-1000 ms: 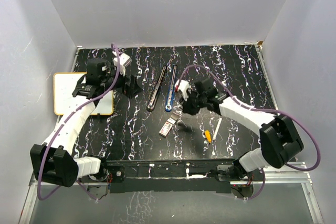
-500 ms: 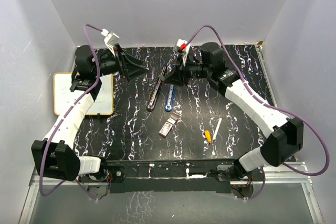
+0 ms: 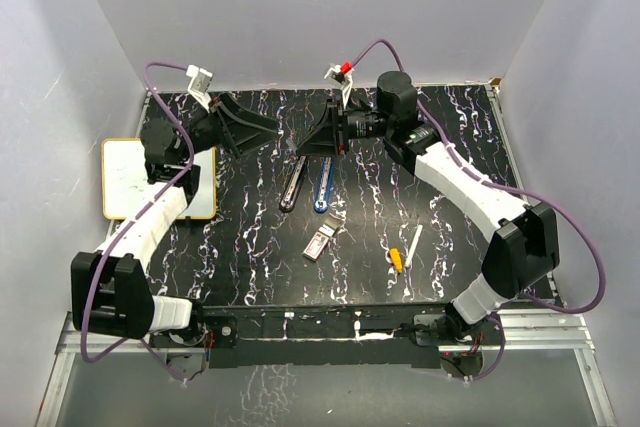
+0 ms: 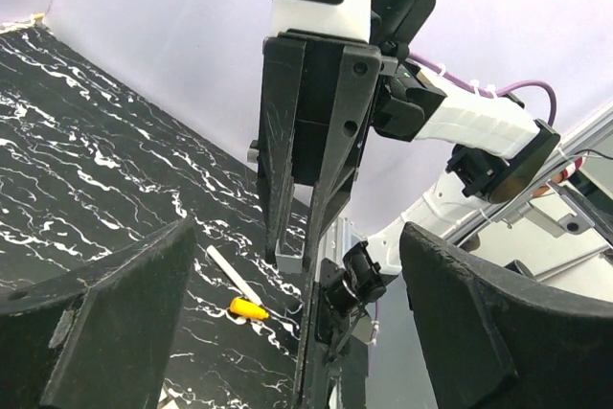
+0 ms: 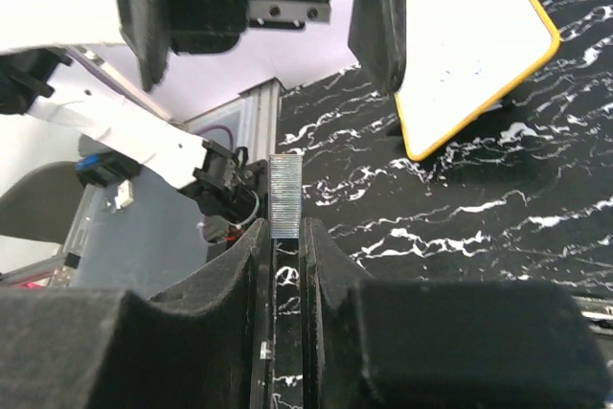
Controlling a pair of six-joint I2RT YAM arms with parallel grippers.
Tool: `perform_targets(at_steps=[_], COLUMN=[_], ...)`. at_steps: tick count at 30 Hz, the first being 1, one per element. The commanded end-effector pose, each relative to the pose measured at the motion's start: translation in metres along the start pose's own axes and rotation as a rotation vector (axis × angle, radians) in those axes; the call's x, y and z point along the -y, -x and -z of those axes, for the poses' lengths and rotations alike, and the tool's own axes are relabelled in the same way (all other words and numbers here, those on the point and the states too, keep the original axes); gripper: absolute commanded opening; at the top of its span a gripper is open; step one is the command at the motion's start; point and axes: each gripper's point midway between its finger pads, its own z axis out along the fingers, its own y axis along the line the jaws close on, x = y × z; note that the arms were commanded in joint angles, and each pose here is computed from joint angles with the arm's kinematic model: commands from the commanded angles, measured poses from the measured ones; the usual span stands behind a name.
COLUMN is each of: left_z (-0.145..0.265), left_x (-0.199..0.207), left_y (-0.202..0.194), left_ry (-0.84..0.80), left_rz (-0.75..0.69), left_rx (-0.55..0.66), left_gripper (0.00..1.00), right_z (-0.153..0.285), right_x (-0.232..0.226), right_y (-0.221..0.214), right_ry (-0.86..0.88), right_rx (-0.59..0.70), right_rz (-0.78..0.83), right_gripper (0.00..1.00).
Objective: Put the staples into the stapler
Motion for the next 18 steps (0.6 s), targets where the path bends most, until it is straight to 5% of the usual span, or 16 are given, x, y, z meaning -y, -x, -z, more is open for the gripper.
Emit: perform_targets(at_steps=[1, 18], left_z=[-0.001, -0.008], left_x=[0.018, 0.009], left_y=[0.004, -0.007], left_ry=[-0.065, -0.059], left_rz=[-0.038, 0.010], left_rx=[0.056, 0.055], left_gripper=[0.83, 0.57], right_z=[0.001, -0.004], right_x=[-0.023, -0.015], right_y=[0.031, 0.028], right_ry=[0.095, 0.100], right_rx=[0.065, 0.081], right_rz=[0.051, 0.016], right_gripper=[0.15, 0.16])
